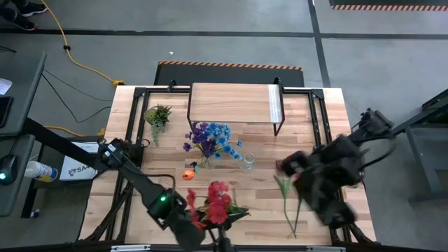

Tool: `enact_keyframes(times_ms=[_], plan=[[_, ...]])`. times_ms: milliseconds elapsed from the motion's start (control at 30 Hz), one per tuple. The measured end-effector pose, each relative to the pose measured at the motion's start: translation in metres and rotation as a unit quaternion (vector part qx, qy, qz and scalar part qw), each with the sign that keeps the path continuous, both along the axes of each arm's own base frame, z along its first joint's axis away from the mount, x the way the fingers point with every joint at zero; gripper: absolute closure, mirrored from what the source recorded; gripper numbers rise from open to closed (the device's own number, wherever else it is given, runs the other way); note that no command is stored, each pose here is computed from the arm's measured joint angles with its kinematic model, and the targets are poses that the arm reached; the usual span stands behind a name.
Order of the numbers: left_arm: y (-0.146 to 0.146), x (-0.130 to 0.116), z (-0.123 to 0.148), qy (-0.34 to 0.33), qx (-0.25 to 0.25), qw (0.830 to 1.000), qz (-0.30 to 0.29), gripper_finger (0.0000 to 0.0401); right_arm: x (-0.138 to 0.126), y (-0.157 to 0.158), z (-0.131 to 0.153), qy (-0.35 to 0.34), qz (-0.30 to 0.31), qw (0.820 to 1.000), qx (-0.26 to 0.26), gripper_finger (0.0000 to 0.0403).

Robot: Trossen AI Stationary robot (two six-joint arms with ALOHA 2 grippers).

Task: Pick and place flowers into a vace then onto a shelf
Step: Put the left red flower into the right transparent crystal vase

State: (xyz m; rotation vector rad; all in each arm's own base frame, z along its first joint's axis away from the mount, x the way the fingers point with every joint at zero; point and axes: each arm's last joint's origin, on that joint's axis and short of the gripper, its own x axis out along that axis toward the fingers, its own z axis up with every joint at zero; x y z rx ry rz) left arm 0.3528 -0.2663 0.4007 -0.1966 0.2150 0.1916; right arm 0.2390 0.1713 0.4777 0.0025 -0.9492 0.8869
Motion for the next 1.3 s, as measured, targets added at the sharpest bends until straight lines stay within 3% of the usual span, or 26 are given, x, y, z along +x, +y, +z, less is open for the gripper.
enact_keyframes(times_ms=[333, 567, 700, 833, 1133, 1300], plan=[[0.043, 0.048, -0.006, 0.001, 0.009, 0.999, -0.051, 0.036, -0.038, -0.024, 0.02, 0.093, -0.026, 0.994, -0.045, 0.0245], [0.06, 0.07, -0.012, 0.022, 0.033, 0.999, -0.023, 0.036, -0.041, -0.026, 0.016, 0.146, -0.019, 0.987, -0.069, 0.0253], [0.06, 0.071, -0.015, 0.048, 0.057, 0.997, 0.004, 0.036, -0.037, -0.025, 0.007, 0.224, -0.007, 0.971, -0.085, 0.0261], [0.061, 0.066, -0.018, 0.068, 0.077, 0.994, 0.048, 0.036, -0.033, -0.025, -0.003, 0.288, -0.048, 0.952, -0.091, 0.0265], [0.057, 0.059, -0.024, 0.086, 0.062, 0.992, 0.068, 0.036, -0.053, -0.04, 0.004, 0.306, -0.065, 0.946, -0.086, 0.0263], [0.055, 0.057, -0.023, 0.077, 0.074, 0.989, 0.098, 0.036, -0.061, -0.047, -0.002, 0.376, -0.067, 0.92, -0.089, 0.0263]])
